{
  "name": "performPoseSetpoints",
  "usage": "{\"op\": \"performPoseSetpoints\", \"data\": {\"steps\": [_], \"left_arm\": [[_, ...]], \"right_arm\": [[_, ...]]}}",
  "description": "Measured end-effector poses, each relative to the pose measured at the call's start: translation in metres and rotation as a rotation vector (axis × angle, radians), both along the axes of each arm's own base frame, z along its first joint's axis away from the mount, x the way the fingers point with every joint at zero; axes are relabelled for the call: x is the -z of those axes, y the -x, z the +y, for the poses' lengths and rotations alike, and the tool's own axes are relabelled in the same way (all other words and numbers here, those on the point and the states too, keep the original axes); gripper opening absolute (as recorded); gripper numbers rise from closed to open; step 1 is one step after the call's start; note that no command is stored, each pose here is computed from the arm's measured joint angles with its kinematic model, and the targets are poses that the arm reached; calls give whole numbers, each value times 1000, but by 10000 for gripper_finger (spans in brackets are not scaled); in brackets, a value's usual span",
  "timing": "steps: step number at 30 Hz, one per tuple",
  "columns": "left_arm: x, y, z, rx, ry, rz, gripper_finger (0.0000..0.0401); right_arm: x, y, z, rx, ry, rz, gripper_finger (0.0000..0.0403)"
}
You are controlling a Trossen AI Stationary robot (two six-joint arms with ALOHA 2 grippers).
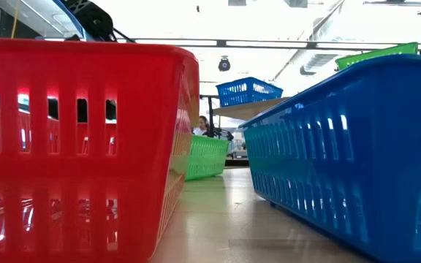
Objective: Stack baskets on shelf by color
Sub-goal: Put the top red basket on the shelf
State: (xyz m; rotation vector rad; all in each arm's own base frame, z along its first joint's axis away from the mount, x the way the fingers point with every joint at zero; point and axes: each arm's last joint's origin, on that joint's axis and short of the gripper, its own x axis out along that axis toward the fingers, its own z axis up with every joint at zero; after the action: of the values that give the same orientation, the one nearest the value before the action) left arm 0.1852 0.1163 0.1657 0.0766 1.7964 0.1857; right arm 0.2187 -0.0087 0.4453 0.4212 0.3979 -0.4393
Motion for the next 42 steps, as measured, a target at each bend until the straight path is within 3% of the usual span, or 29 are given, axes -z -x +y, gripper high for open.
{"op": "performPoseSetpoints", "data": {"steps": [12, 24, 36, 42], "left_arm": [[-37, 9, -27, 23, -76, -91, 3], [-111, 7, -66, 38, -138, -282, 2], [-180, -23, -104, 253, -152, -549, 1], [-199, -50, -117, 372, -185, -576, 1]], "right_arm": [[0, 0, 0, 2, -3, -1, 74], [0, 0, 0, -6, 11, 4, 74], [0, 0, 0, -59, 81, 33, 78], [0, 0, 0, -74, 97, 40, 128]]}}
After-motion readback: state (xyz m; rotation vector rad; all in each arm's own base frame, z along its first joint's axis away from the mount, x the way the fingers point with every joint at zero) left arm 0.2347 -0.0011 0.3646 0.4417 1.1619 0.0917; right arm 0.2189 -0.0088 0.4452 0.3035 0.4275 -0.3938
